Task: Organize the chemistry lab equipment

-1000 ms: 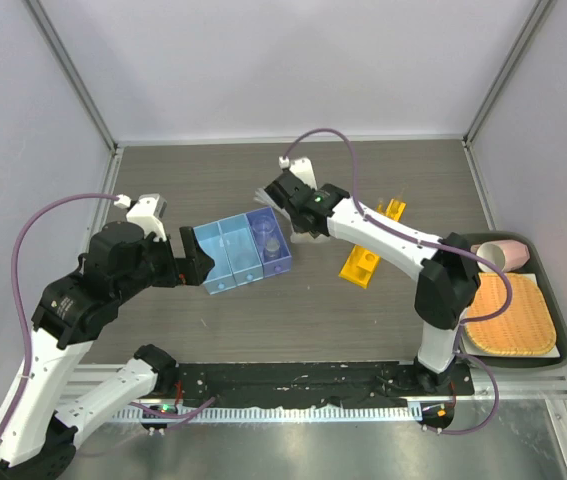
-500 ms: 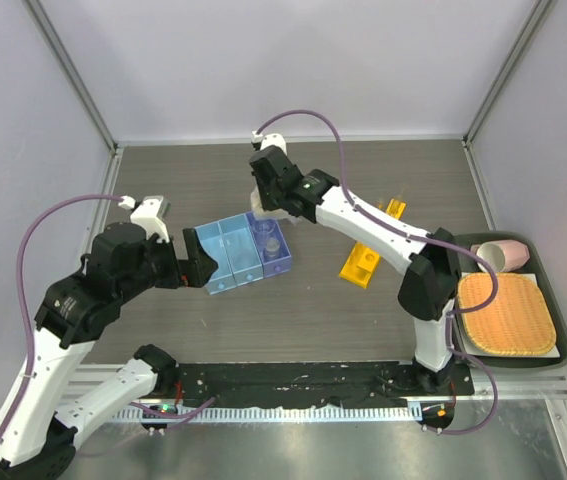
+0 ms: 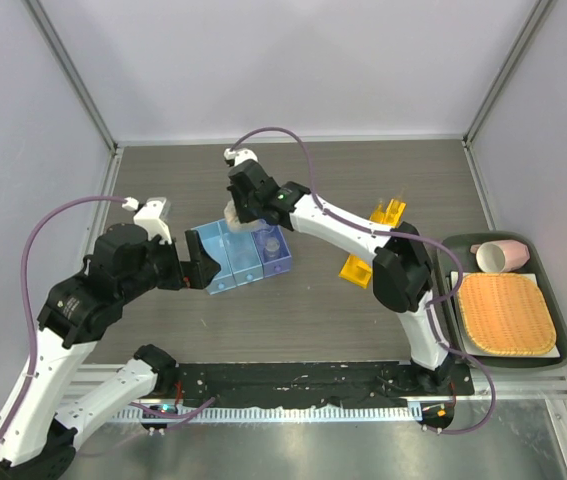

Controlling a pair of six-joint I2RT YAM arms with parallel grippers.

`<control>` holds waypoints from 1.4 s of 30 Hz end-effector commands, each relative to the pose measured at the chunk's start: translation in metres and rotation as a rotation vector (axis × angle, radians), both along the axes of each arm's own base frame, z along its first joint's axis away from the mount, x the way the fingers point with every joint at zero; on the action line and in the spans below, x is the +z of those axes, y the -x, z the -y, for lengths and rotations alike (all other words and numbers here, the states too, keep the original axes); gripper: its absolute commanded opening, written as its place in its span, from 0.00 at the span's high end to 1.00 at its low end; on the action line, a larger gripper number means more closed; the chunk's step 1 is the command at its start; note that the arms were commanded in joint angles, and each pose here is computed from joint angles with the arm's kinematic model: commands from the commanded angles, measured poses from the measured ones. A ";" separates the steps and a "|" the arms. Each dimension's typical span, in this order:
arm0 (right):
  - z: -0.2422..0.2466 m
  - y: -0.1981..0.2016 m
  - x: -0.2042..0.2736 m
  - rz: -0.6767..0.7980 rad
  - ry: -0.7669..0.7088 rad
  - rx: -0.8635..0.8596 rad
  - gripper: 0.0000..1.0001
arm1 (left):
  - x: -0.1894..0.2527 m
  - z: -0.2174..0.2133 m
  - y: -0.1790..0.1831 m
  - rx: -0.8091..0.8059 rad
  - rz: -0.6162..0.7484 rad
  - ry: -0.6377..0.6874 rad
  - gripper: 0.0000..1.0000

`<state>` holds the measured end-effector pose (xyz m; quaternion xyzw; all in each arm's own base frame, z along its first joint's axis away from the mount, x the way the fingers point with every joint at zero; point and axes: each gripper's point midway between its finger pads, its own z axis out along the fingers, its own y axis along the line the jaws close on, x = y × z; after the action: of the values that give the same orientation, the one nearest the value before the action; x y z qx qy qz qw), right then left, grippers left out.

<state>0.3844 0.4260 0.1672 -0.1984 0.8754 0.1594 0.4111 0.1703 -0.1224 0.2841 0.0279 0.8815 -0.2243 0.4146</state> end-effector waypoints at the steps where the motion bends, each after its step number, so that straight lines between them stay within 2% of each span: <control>1: -0.027 -0.006 0.017 0.041 -0.093 0.049 0.99 | 0.009 0.010 -0.003 -0.033 0.037 0.046 0.00; 18: -0.038 -0.018 -0.060 -0.016 0.002 0.035 0.99 | 0.011 0.008 -0.002 -0.045 0.043 0.031 0.00; 31: -0.023 -0.004 -0.113 0.002 0.194 0.009 0.99 | 0.008 0.008 0.000 -0.047 0.034 0.027 0.00; 42: -0.004 0.025 -0.109 0.032 0.269 0.010 0.99 | 0.007 0.011 0.001 -0.054 0.029 0.042 0.00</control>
<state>0.3696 0.4476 0.0429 -0.2542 0.8820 0.0623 0.3919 0.1689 -0.1278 0.2846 0.0368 0.8792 -0.2374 0.4115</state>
